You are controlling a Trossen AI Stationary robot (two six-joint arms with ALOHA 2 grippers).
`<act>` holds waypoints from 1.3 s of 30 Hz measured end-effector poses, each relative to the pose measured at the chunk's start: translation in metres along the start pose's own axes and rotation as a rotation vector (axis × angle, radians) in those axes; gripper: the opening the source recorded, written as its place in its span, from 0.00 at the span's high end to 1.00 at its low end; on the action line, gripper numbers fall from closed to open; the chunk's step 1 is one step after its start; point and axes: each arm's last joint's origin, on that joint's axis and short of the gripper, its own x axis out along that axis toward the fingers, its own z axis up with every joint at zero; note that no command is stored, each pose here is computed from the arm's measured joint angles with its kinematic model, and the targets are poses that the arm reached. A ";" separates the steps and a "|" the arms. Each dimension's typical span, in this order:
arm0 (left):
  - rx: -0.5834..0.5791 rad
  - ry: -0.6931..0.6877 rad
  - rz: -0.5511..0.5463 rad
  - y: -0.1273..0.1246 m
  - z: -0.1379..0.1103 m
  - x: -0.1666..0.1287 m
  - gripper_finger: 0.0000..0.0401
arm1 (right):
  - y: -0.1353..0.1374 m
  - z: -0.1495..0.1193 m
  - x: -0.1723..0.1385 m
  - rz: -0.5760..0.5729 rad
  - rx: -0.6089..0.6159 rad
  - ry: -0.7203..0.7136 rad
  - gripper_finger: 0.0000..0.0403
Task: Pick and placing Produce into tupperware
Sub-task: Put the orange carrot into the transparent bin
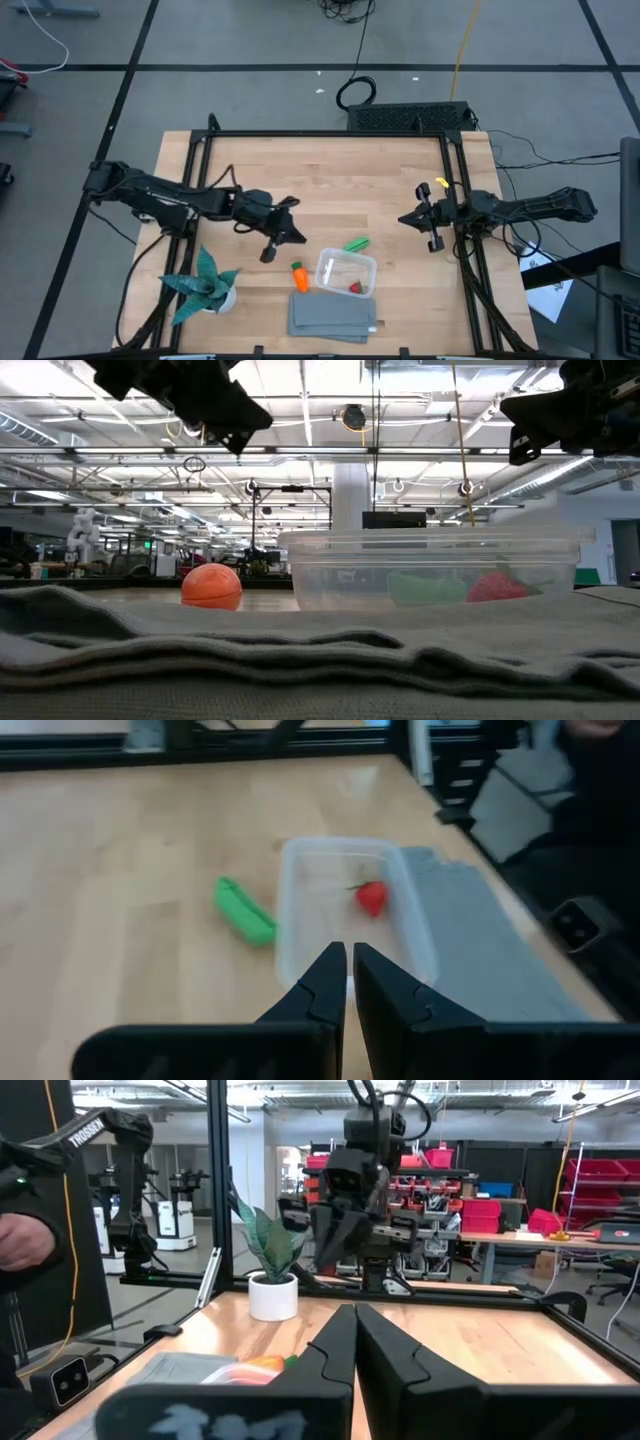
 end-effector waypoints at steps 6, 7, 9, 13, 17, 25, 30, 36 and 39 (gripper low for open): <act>-0.029 0.068 -0.033 -0.002 0.001 0.025 0.94 | 0.000 0.000 0.000 0.000 0.001 0.004 1.00; -0.032 0.081 -0.036 -0.002 0.001 0.029 0.94 | 0.000 0.000 0.000 0.000 0.001 0.004 1.00; -0.043 0.098 -0.044 -0.003 0.002 0.035 0.94 | 0.000 0.000 0.000 0.000 0.001 0.004 1.00; -0.049 0.122 -0.065 -0.007 0.000 0.047 0.94 | 0.000 0.000 0.000 0.000 0.001 0.004 1.00; -0.019 0.119 -0.091 -0.014 0.000 0.055 0.94 | 0.000 0.000 0.000 0.000 0.004 0.003 1.00; 0.251 0.101 -0.116 -0.027 -0.001 0.059 0.94 | 0.000 -0.001 0.000 0.000 0.019 0.006 1.00; 0.235 0.158 -0.121 -0.033 -0.007 0.060 0.93 | 0.000 -0.003 0.000 -0.001 0.032 0.034 1.00; 0.338 0.248 -0.128 -0.048 -0.017 0.060 0.93 | 0.000 -0.005 0.000 -0.001 0.035 0.050 1.00; 0.397 0.254 -0.162 -0.054 -0.019 0.060 0.87 | 0.000 -0.005 0.000 -0.001 0.038 0.049 1.00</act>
